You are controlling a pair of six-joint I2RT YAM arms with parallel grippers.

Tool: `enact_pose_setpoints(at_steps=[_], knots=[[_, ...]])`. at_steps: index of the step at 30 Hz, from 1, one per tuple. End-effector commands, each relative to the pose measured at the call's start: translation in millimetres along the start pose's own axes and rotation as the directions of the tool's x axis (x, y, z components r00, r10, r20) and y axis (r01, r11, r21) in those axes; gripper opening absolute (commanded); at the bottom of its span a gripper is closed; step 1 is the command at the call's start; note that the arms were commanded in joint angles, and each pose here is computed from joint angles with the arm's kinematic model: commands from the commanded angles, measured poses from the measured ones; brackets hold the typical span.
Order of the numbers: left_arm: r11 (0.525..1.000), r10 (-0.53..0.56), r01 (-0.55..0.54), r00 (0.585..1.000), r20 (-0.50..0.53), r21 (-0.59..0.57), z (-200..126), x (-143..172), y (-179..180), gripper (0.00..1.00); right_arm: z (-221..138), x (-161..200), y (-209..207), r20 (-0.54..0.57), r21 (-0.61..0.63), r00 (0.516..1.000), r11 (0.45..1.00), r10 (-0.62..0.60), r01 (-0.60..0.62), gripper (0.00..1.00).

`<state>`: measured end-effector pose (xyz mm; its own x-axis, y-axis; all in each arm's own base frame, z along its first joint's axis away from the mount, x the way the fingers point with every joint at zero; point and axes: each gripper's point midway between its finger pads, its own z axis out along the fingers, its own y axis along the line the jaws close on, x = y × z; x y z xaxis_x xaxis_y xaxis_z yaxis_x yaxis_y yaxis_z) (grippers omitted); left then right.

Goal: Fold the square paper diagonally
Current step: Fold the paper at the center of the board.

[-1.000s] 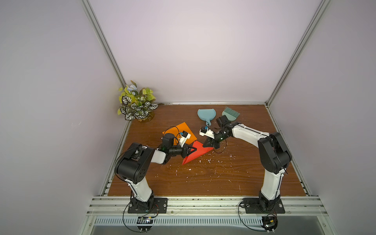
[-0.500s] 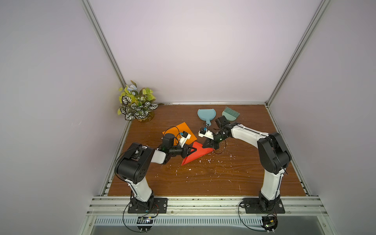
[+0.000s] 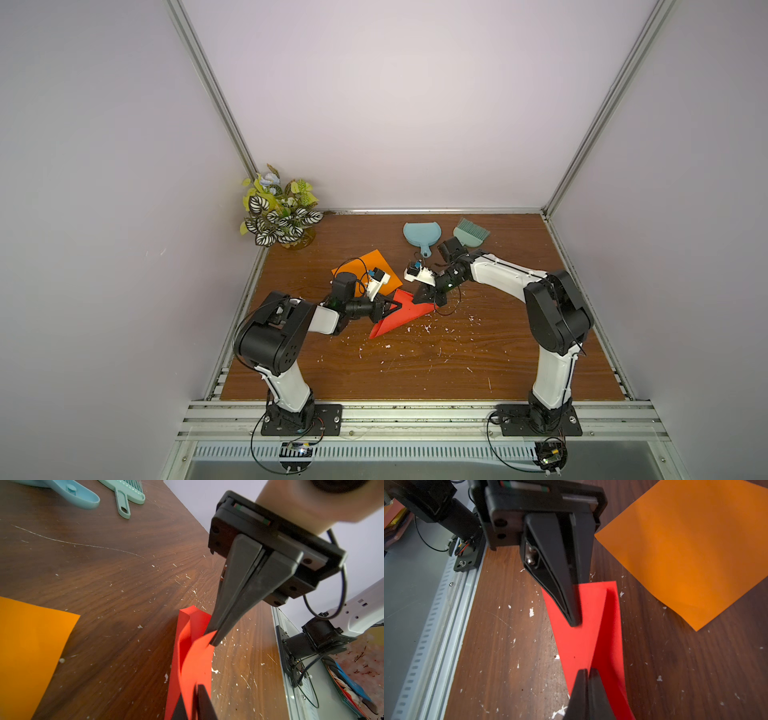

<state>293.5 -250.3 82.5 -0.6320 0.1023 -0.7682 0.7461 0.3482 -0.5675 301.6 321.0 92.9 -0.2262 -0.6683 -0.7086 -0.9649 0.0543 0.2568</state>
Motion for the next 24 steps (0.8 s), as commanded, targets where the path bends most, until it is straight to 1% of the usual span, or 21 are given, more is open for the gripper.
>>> enact_pose_setpoints(at_steps=[1,15,24], knots=[[1.000,0.025,-0.025,1.000,0.002,0.007,3.0,-5.8,-1.6,0.11,-2.0,-9.4,1.8,0.003,-0.006,1.000,1.000,-0.023,0.023,0.00],[1.000,0.025,-0.025,1.000,-0.002,0.004,3.4,-5.1,-1.1,0.11,-4.0,-15.7,-0.8,0.014,0.005,0.999,1.000,-0.030,0.030,0.00],[1.000,0.024,-0.024,1.000,-0.002,0.002,3.2,-4.9,-1.0,0.11,-2.3,-12.4,-1.6,0.006,0.005,1.000,1.000,-0.017,0.017,0.00]])
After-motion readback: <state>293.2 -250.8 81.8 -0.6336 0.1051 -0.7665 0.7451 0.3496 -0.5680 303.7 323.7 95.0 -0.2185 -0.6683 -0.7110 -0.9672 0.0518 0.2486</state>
